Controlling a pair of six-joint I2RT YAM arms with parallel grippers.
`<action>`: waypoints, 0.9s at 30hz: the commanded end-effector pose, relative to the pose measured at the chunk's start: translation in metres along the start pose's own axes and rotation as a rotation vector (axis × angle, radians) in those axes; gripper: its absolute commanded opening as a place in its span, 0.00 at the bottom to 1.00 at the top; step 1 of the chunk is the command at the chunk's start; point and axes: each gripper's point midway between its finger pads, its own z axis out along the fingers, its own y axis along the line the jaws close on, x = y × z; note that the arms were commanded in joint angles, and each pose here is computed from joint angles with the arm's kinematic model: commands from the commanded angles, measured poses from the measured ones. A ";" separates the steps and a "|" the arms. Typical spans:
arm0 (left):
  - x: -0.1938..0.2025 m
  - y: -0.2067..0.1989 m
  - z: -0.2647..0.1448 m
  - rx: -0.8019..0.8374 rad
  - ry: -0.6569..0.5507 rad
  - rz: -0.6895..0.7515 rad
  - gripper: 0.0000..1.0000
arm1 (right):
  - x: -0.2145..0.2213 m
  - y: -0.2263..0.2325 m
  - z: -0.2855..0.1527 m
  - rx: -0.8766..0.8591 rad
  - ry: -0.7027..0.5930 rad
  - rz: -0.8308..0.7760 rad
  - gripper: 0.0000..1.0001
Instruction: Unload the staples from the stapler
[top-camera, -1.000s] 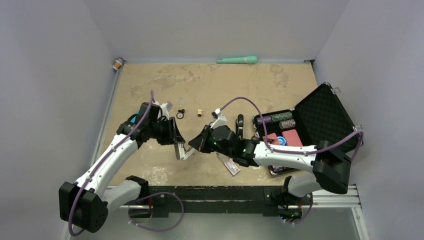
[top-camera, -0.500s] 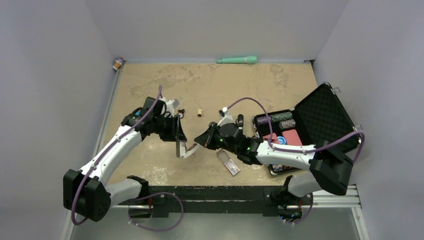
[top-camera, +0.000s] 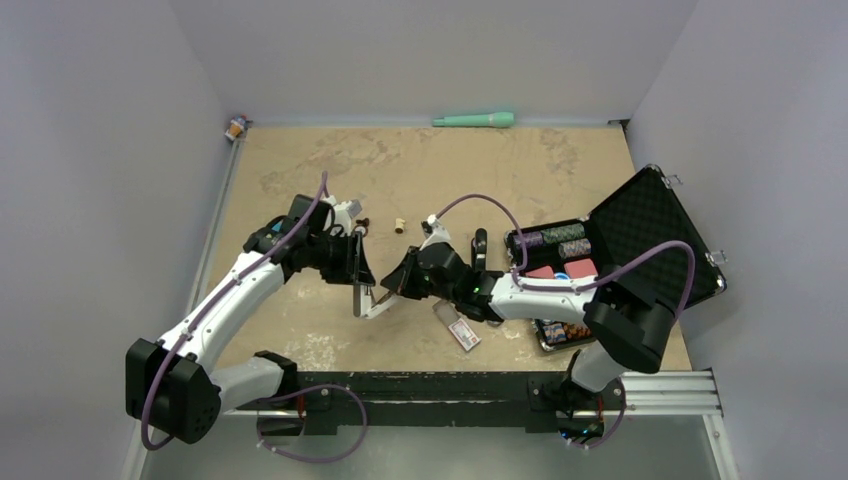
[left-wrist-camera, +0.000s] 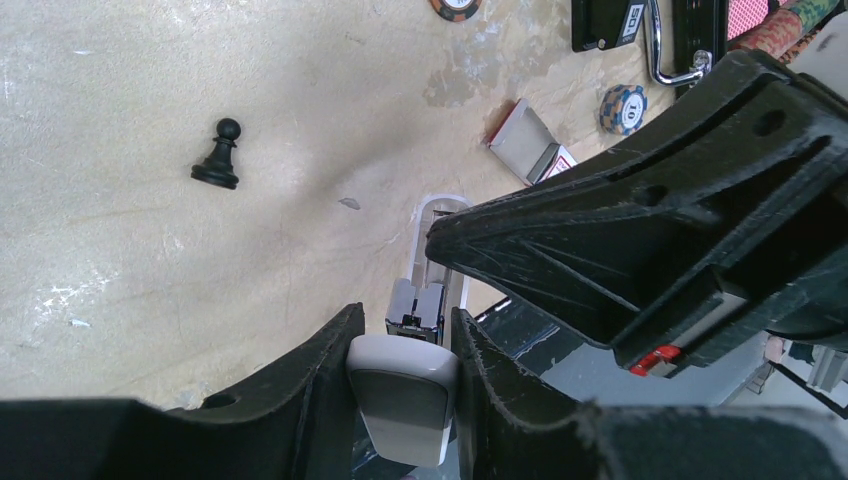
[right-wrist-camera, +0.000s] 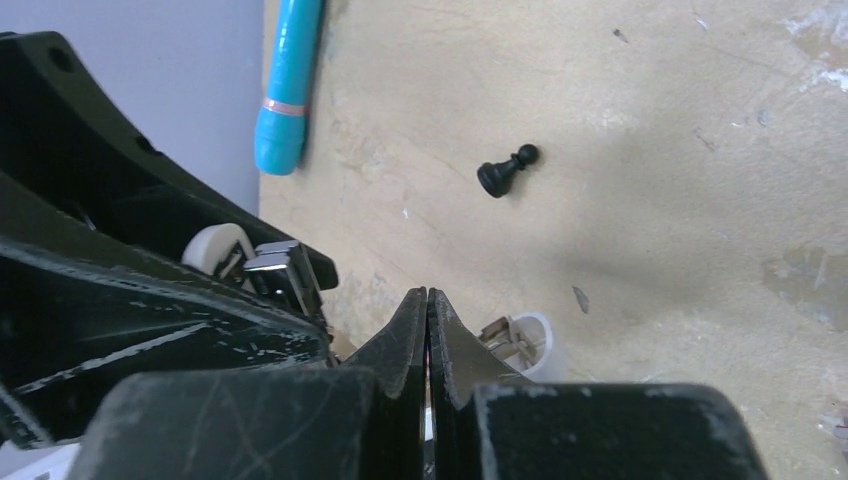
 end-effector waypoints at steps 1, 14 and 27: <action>-0.013 -0.016 -0.012 0.048 -0.056 0.058 0.00 | -0.001 0.008 0.002 -0.006 -0.007 -0.006 0.00; -0.019 -0.007 -0.011 -0.016 -0.073 0.047 0.00 | 0.031 -0.004 0.011 0.039 0.070 -0.028 0.00; -0.026 0.006 -0.014 -0.097 -0.094 0.039 0.00 | 0.101 0.011 0.004 0.039 0.207 -0.059 0.00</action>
